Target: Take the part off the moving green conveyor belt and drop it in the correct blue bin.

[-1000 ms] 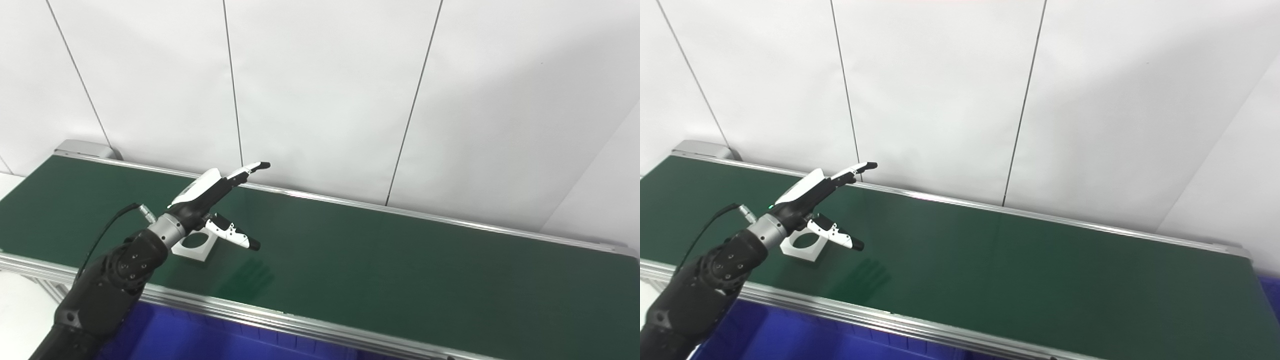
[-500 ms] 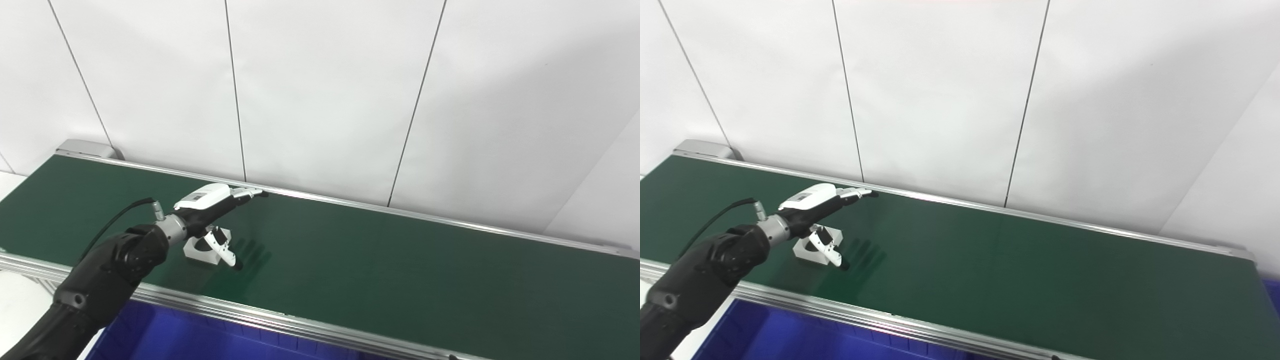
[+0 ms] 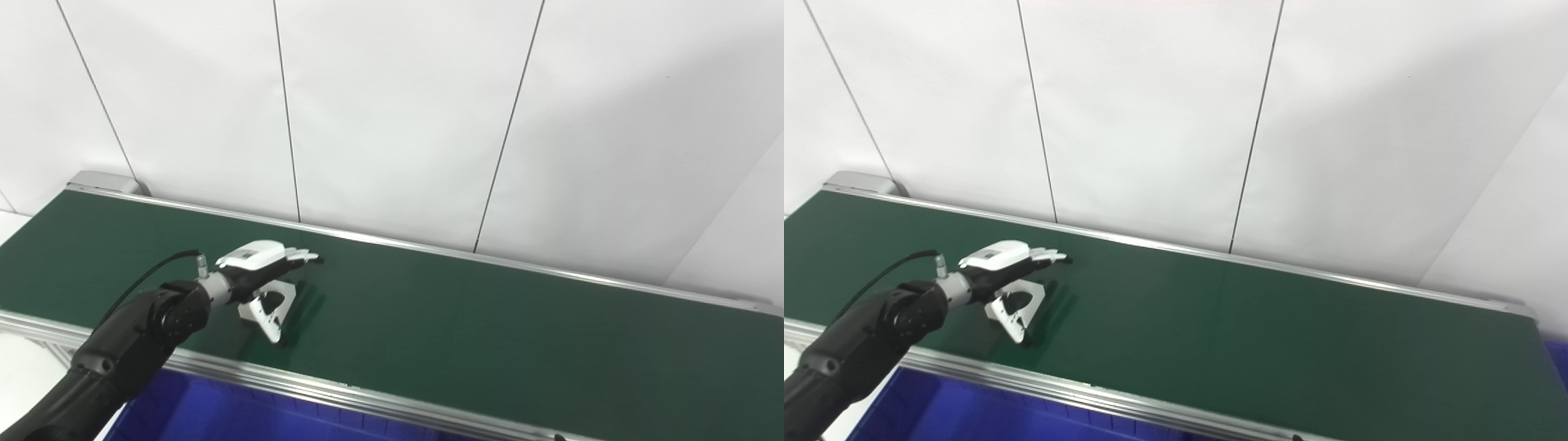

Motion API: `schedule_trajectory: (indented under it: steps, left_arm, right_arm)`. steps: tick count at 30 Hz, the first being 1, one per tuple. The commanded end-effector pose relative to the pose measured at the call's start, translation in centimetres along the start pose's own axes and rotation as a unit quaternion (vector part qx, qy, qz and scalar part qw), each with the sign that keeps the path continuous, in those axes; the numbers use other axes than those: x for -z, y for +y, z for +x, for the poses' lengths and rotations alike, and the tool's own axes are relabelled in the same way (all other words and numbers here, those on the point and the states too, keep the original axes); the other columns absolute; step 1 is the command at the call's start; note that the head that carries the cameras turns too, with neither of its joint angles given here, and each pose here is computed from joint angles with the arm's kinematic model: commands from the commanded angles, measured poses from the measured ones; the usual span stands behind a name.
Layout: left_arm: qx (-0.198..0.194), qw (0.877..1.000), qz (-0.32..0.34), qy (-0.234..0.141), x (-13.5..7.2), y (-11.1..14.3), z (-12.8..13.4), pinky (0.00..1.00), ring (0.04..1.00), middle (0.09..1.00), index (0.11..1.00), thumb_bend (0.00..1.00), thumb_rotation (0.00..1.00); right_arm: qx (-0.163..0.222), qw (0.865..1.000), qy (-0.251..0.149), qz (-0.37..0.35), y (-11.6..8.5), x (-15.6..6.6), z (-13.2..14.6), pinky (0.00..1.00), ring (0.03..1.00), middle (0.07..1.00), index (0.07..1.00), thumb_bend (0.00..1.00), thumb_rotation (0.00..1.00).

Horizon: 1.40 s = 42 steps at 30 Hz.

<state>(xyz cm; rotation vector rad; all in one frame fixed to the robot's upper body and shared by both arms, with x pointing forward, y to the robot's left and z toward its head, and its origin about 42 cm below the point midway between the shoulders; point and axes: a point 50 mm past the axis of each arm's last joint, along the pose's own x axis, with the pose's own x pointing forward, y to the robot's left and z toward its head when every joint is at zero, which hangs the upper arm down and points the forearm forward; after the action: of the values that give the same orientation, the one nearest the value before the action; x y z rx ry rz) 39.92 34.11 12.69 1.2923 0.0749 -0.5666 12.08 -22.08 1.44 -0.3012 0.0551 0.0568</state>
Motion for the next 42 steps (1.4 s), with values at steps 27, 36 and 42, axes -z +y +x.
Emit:
schedule_trajectory:
  steps: [27,36,42]
  left_arm:
    - [-0.075,0.996,-0.039,-0.014,-1.4,-0.1,2.1,0.49,0.53,0.485,0.548,0.52,0.0]
    - [-0.096,0.993,-0.058,-0.044,-3.1,-1.8,3.1,0.44,0.498,0.463,0.519,0.51,0.0]
    - [-0.083,0.994,-0.062,-0.037,-3.0,-1.9,3.0,0.47,0.518,0.473,0.513,0.51,0.0]
  right_arm:
    - [0.016,0.999,-0.041,0.009,-0.7,-1.3,-0.2,0.7,0.898,0.912,0.967,0.79,0.45]
    - [0.019,0.999,-0.039,0.011,-0.6,-1.5,-0.5,0.78,0.904,0.916,0.973,0.79,0.47]
    - [0.022,0.999,-0.043,0.004,-0.5,-1.6,-0.4,0.65,0.884,0.91,0.969,0.8,0.48]
